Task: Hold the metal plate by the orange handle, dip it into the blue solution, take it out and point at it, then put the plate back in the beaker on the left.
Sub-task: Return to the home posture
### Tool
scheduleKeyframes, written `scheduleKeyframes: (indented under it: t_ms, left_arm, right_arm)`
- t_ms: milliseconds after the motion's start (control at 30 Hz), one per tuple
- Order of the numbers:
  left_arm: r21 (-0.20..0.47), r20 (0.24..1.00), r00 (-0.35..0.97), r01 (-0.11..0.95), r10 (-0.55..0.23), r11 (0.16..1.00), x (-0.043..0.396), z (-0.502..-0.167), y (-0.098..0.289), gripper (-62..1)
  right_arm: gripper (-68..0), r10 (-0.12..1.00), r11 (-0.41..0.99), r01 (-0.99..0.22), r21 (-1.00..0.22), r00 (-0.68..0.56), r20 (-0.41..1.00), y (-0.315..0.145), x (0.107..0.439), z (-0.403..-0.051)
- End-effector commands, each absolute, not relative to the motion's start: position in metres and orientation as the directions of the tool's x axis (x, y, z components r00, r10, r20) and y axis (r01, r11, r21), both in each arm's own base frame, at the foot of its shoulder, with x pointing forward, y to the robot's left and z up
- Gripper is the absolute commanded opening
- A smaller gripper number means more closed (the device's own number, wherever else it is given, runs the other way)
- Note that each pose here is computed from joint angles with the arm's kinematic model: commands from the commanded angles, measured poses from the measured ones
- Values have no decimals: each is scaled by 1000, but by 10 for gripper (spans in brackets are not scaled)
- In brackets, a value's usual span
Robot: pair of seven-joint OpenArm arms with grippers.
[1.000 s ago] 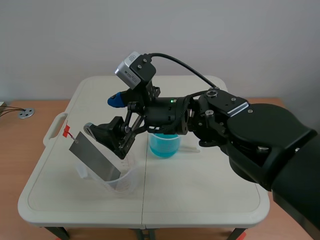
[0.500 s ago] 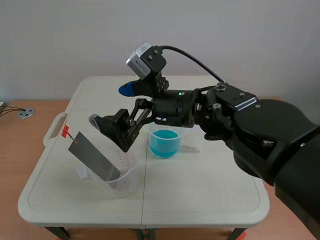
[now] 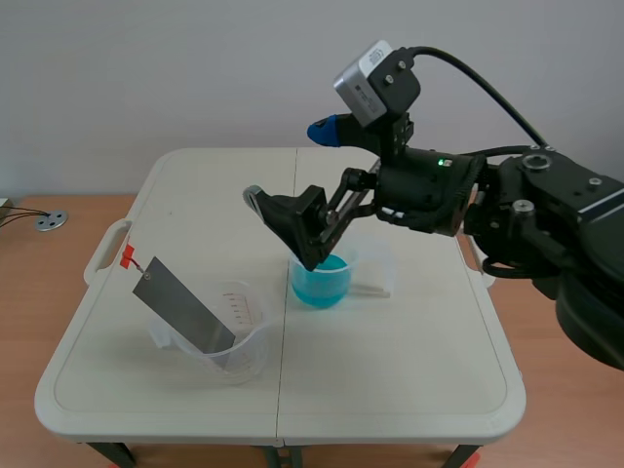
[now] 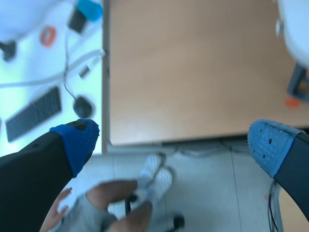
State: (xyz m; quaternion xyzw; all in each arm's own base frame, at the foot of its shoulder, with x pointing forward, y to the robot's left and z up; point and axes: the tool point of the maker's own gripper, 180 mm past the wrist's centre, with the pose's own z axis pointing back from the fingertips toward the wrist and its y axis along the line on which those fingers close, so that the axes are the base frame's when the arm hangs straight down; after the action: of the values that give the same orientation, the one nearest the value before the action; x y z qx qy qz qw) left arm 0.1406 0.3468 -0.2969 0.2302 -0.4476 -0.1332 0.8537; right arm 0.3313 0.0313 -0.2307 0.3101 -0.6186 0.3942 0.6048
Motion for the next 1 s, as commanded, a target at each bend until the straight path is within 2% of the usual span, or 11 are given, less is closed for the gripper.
scheduleKeyframes:
  t_ms: [0,167,500,633,867,967]
  left_arm:
    - [512,734,518,3,-439,859,148,-283,343,14]
    - [490,806,389,-17,-446,871,172,-245,321,14]
    - [381,914,159,-14,-374,925,197,-195,276,14]
    - [345,934,92,30,-346,938,198,-193,255,14]
    - [346,926,98,159,-363,925,191,-216,214,14]
    - [319,933,105,198,-344,927,182,-223,201,14]
  right_arm:
    - [-12,73,511,-850,-128,-106,992,23,327,-218]
    - [-12,112,556,-815,-162,-120,986,-4,310,-216]
    - [-12,166,622,-767,-158,-68,984,-49,275,-222]
    - [-12,171,650,-748,-137,-32,985,-62,262,-226]
    - [-12,164,691,-715,-108,9,986,-81,242,-229]
    - [-12,139,711,-700,-76,34,990,-88,235,-227]
